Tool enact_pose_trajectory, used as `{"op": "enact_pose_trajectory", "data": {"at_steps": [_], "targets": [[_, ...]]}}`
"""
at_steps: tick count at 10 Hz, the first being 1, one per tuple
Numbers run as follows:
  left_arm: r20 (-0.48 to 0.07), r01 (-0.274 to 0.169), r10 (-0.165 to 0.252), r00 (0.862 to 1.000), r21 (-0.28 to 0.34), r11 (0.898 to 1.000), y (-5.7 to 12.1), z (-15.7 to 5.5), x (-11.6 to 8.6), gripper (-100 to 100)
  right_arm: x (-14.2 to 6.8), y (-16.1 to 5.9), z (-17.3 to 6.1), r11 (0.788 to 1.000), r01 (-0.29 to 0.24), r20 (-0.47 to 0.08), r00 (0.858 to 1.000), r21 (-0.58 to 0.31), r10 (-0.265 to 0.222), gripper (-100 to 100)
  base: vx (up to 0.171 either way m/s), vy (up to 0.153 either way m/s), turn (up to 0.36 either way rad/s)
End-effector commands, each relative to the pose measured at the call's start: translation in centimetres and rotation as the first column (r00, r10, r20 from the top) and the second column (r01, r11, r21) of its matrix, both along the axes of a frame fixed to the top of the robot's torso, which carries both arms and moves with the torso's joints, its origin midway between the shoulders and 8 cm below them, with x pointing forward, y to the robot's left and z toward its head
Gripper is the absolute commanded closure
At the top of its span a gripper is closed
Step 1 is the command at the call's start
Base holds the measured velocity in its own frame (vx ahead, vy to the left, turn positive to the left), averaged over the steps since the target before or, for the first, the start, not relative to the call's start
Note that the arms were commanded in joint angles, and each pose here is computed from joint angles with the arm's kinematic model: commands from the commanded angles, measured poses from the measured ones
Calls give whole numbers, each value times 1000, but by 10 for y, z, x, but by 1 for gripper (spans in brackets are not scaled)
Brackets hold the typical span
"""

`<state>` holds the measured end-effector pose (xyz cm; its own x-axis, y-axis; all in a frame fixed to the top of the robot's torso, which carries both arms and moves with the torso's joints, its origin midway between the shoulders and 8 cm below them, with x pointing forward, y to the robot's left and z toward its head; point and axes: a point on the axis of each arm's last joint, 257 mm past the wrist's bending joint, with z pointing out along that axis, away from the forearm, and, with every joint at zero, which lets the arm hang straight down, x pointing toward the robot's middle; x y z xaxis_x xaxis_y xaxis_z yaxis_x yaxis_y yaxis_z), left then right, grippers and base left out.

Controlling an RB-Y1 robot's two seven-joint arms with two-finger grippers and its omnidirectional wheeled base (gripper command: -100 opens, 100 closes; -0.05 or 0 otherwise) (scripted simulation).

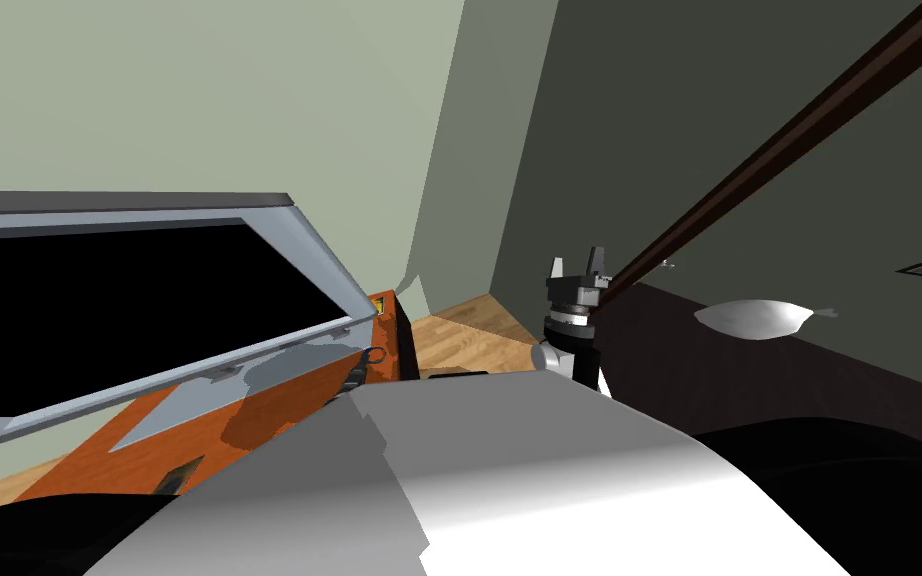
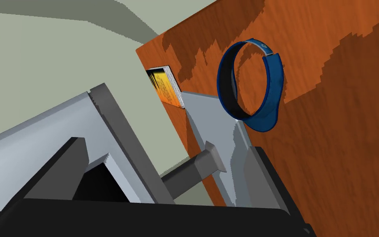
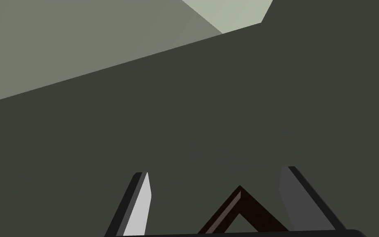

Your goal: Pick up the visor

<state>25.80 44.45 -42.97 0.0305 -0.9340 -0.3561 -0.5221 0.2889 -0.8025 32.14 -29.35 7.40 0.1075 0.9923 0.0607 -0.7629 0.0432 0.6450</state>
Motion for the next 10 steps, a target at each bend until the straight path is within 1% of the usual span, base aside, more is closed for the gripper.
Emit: {"op": "enact_pose_trajectory", "data": {"at_steps": [1, 3, 4, 6, 7, 8, 10], "targets": [[-82, -27, 28, 996, 3, 1000, 14, -23, -27, -100, 0, 0, 0, 1000, 0, 0, 1000, 0, 0, 0, 145, -33, -65], [-179, -60, 61, 982, 10, 998, 30, -48, -63, -100, 0, 0, 0, 1000, 0, 0, 1000, 0, 0, 0, 203, -28, -47], [-179, -60, 61, 982, 10, 998, 30, -48, -63, -100, 0, 0, 0, 1000, 0, 0, 1000, 0, 0, 0, 117, -24, 2], [-263, -88, 90, 960, 20, 996, 44, -68, -97, -100, 0, 0, 0, 1000, 0, 0, 1000, 0, 0, 0, 103, -17, -25], [-263, -88, 90, 960, 20, 996, 44, -68, -97, -100, 0, 0, 0, 1000, 0, 0, 1000, 0, 0, 0, 97, -6, -1], [-301, -99, 102, 948, 25, 995, 50, -77, -113, -100, 0, 0, 0, 1000, 0, 0, 1000, 0, 0, 0, 107, 6, -10], [-365, -119, 124, 923, 36, 992, 60, -90, -141, -100, 0, 0, 0, 1000, 0, 0, 1000, 0, 0, 0, 166, -2, -8]]}}
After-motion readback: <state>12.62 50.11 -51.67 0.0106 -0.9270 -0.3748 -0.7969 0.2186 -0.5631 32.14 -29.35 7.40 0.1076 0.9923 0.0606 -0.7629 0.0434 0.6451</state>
